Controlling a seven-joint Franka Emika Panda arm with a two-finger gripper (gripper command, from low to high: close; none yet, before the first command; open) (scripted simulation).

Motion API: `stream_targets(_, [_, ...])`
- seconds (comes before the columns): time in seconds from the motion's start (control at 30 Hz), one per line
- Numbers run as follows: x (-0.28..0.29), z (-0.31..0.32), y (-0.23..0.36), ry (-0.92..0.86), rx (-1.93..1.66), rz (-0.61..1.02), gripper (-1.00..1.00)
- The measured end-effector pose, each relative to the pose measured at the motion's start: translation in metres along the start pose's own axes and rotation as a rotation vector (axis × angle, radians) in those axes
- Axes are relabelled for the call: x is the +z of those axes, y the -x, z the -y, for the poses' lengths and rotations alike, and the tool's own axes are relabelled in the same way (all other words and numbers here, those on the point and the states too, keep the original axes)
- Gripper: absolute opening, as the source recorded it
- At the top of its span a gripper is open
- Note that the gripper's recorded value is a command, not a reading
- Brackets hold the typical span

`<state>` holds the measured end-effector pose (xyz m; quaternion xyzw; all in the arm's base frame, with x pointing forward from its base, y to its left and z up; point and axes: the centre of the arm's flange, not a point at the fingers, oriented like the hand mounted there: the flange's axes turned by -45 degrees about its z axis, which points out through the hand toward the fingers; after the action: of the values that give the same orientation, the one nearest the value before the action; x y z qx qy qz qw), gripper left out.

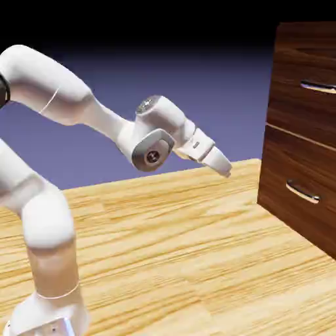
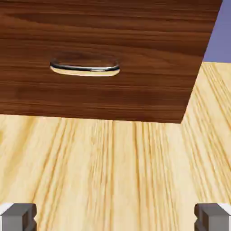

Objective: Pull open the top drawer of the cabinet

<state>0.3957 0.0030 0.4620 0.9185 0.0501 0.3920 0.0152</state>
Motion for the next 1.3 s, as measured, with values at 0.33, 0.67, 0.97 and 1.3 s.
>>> stream_targets(0.33, [0.021,-0.024,-0.053,0.023,-0.434,-0.071,0.0])
stream_targets(0.67, [0.048,-0.052,-0.099,0.109,-0.889,-0.11,0.0])
stream_targets(0.97, [0.073,-0.076,-0.135,0.225,-1.324,-0.101,0.0])
stream_targets(1.3, [0.1,-0.093,-0.173,0.382,-1.84,-0.03,0.0])
